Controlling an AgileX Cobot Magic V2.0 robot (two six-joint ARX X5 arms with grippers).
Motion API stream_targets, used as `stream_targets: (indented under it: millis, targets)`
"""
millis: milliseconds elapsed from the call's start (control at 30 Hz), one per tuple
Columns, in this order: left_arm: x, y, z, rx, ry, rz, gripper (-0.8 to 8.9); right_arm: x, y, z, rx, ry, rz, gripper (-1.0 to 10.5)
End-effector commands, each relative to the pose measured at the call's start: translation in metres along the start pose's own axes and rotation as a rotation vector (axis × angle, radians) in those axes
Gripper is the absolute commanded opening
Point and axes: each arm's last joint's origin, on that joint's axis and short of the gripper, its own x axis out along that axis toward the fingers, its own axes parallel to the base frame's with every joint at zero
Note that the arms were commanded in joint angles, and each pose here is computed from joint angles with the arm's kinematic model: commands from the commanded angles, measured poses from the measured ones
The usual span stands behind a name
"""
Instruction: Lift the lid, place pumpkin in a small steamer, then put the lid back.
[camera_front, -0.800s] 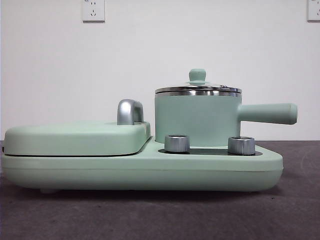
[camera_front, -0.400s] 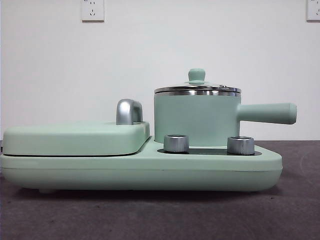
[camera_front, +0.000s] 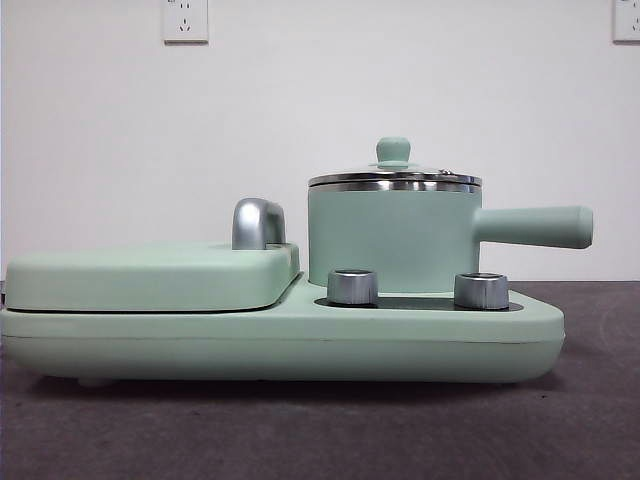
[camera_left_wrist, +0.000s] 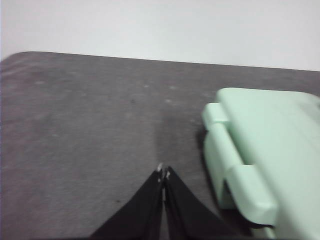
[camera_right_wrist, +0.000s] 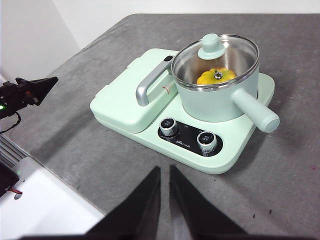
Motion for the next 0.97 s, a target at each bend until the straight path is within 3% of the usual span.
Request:
stream_targets:
  millis: [33,333,967]
  targets:
    - [0.001,0.001,-0.004,0.021,-0.003,0.029,0.06,-0.002,0.001,0.002,-0.001,-0.016,0.006,0.3]
    - [0.008,0.003,-0.026,-0.038,0.051,0.060,0.06,-0.002,0.001,0.002,-0.001,-0.016,0.006,0.3]
    - [0.008,0.001,-0.026,-0.033,0.034,0.059,0.06,-0.002,0.001,0.003,-0.001,-0.016,0.006,0.3]
